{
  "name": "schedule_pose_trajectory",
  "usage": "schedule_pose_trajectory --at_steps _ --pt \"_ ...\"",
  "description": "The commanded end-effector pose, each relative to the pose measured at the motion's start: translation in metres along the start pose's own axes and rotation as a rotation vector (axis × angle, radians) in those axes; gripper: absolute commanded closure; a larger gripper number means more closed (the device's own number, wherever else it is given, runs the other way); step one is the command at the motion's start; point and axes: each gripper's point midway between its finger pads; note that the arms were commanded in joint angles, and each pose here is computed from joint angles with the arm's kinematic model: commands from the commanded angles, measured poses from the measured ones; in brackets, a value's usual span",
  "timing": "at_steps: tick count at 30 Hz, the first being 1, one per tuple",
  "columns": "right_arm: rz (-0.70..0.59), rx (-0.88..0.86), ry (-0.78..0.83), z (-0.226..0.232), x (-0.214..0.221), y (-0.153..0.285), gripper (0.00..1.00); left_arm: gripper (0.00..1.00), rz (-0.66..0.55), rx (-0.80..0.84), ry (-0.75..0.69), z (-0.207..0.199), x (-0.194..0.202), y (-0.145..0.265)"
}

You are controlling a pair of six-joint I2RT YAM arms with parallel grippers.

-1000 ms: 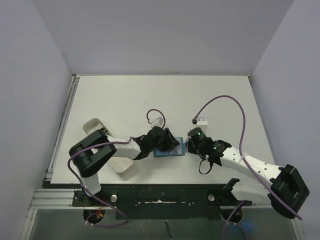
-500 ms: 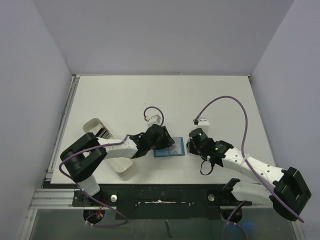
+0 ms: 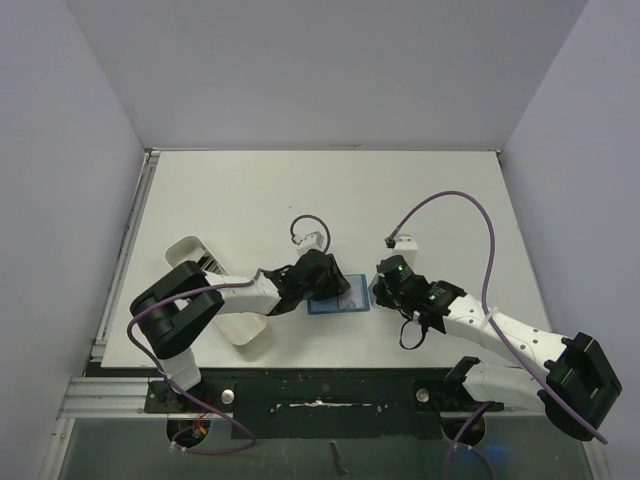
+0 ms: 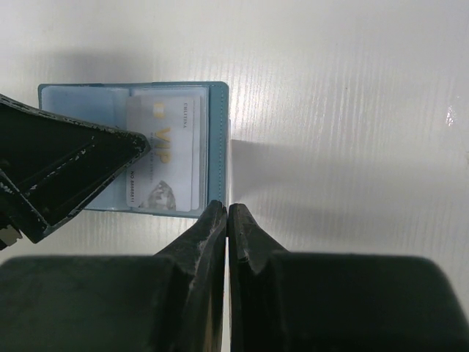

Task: Put the credit cards into the card holder
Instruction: Insert the credit card into the card holder, then adjust the credit card.

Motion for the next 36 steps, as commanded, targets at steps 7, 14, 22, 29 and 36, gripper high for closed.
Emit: schedule_pose_trajectory --at_steps 7,14,22,29,36 --pt "-0.048 -0.032 -0.024 0.01 -0.011 -0.002 1.0 0.59 0.002 0.115 0.05 -0.039 -0.003 -0.005" --pt "-0.048 -0.025 -0.023 0.009 -0.011 -0.002 1.0 0.6 0.002 0.164 0.057 -0.052 -0.002 -0.003" --pt "-0.054 0.088 -0.004 -0.015 -0.021 0.014 1.0 0.59 -0.024 0.191 0.051 -0.051 -0.008 0.008" --pt "-0.13 0.034 0.018 -0.019 -0.042 0.052 1.0 0.6 -0.044 0.294 -0.048 -0.066 -0.019 0.031" --pt "-0.17 -0.28 0.116 0.022 -0.051 0.094 1.0 0.6 -0.019 0.556 -0.248 -0.092 -0.021 0.092"
Point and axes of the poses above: each gripper's point midway between its finger pads, its own y axis back along the fingers, its own z axis along the line the jaws close on, x = y × z, and after that the axes turned 9 degrees about y, right-handed
